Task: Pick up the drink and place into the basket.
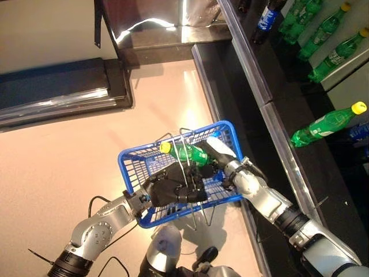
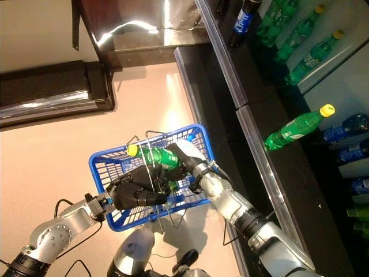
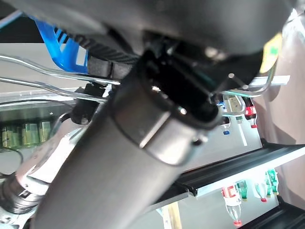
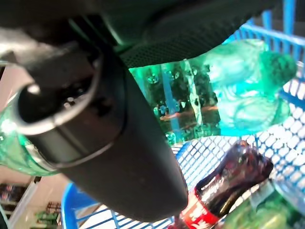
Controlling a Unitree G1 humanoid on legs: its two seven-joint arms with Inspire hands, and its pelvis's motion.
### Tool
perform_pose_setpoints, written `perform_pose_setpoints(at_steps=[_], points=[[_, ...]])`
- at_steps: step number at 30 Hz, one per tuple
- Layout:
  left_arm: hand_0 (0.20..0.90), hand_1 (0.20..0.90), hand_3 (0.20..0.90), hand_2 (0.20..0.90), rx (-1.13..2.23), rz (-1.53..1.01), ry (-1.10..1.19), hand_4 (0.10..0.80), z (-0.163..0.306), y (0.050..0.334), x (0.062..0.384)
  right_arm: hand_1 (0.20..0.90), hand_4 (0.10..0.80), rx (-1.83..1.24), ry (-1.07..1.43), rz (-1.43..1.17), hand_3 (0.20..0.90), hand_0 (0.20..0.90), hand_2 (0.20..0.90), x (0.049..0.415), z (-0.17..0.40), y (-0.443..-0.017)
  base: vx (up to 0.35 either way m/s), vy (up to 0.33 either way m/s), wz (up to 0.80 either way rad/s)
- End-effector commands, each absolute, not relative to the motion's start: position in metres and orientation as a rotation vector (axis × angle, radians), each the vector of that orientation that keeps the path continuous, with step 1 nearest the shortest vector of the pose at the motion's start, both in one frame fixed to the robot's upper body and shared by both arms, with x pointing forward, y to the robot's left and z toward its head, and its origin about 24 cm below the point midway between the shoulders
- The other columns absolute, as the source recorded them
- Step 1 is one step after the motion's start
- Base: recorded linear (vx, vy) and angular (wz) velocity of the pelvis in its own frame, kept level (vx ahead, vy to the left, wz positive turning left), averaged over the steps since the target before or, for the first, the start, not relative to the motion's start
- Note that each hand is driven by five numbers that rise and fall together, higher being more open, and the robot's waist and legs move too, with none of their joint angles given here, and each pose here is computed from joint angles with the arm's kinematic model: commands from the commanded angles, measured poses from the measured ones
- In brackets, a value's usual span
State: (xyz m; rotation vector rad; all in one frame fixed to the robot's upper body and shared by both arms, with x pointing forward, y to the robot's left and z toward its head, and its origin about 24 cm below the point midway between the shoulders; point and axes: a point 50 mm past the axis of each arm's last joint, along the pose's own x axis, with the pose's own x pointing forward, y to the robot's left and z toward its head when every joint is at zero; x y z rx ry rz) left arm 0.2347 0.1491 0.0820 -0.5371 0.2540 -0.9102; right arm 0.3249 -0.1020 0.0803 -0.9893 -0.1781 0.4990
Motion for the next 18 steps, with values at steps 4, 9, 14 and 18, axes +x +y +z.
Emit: perform_pose_setpoints(at_steps=[4, 9, 14, 18], points=[[0.300, 0.300, 0.200, 0.300, -0.708, -1.605, -0.355, 0.100, 0.185, 0.081, 0.193, 0.300, 0.100, -0.976, -0.297, 0.580, 0.200, 0.300, 0.300, 0.319, 0.085, -0.074, 0.000, 0.000, 0.00], [0.300, 0.300, 0.200, 0.300, -0.691, -1.622, -0.363, 0.100, 0.186, 0.082, 0.192, 0.300, 0.100, -1.021, -0.289, 0.621, 0.200, 0.300, 0.300, 0.318, 0.082, -0.072, 0.000, 0.000, 0.00], [0.300, 0.300, 0.200, 0.300, -0.658, -1.656, -0.392, 0.100, 0.189, 0.081, 0.190, 0.300, 0.100, -1.070, -0.262, 0.673, 0.200, 0.300, 0.300, 0.319, 0.080, -0.068, 0.000, 0.000, 0.00], [0.300, 0.300, 0.200, 0.300, -0.622, -1.678, -0.411, 0.100, 0.193, 0.077, 0.189, 0.300, 0.100, -1.108, -0.228, 0.712, 0.200, 0.300, 0.300, 0.320, 0.074, -0.063, 0.000, 0.000, 0.00]])
